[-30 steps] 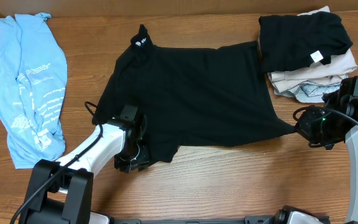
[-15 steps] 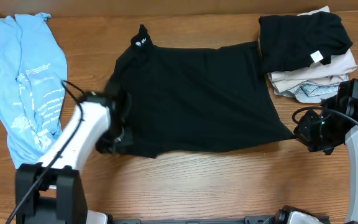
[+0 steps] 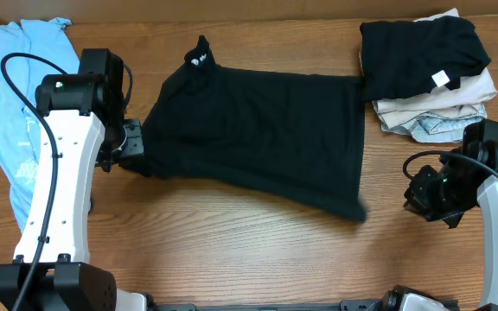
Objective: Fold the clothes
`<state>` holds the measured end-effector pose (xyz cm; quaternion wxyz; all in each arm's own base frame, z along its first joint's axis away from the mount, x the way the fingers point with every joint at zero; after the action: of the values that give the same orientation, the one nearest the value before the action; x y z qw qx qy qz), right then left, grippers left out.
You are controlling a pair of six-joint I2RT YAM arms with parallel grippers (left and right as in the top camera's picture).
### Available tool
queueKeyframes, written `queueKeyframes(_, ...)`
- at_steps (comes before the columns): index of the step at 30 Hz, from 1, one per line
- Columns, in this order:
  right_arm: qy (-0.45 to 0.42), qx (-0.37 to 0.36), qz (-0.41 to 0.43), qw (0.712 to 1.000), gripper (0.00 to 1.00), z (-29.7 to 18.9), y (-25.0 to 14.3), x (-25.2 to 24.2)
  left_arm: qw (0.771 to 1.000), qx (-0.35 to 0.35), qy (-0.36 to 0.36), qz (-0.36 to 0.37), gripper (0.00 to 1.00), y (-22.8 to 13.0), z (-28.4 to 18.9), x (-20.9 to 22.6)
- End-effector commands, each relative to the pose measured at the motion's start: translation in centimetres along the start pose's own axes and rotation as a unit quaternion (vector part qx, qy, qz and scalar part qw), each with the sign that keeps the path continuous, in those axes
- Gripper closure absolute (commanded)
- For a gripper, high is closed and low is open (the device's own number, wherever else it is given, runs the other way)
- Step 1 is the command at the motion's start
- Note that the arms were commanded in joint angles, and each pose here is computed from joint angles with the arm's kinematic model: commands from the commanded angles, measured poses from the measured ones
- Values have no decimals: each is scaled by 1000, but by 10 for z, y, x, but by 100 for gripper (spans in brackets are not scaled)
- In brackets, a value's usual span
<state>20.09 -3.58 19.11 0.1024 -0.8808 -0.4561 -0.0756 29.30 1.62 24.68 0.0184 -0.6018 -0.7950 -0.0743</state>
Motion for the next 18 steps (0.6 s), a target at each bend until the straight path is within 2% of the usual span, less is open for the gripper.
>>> queueKeyframes(1, 6, 8, 18, 1000, 96, 4, -3, -1, 1000, -6, 11, 19, 96, 2, -2, 4)
queueKeyframes(7, 41, -3, 5, 999, 96, 5, 2, 10, 999, -18, -36, 18, 96, 10, 14, -11)
queueKeyframes(11, 44, 0, -51, 998, 93, 16, -6, 34, 998, -28, -58, 17, 96, 17, 25, -19)
queueKeyframes(13, 40, 10, -66, 997, 87, 29, -15, 48, 998, -31, -60, 16, 96, 20, 28, -20)
queueKeyframes(16, 26, 27, -72, 997, 69, 55, -35, 63, 997, -41, -62, 15, 96, 24, 28, -21)
queueKeyframes(18, 17, 41, -80, 996, 63, 80, -54, 72, 997, -49, -64, 15, 96, 27, 27, -22)
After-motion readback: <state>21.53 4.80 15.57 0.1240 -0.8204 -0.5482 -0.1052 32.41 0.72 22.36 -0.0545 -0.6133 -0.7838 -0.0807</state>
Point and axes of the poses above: each gripper's point midway between its finger pads, its own z axis out along the fingers, its own x axis along the line the jaws close on, y = z × x, the point moved 6 cm from there along -z, back along the fingers, and after that the axes turned 3 degrees about -z, right-handed, at the moved point
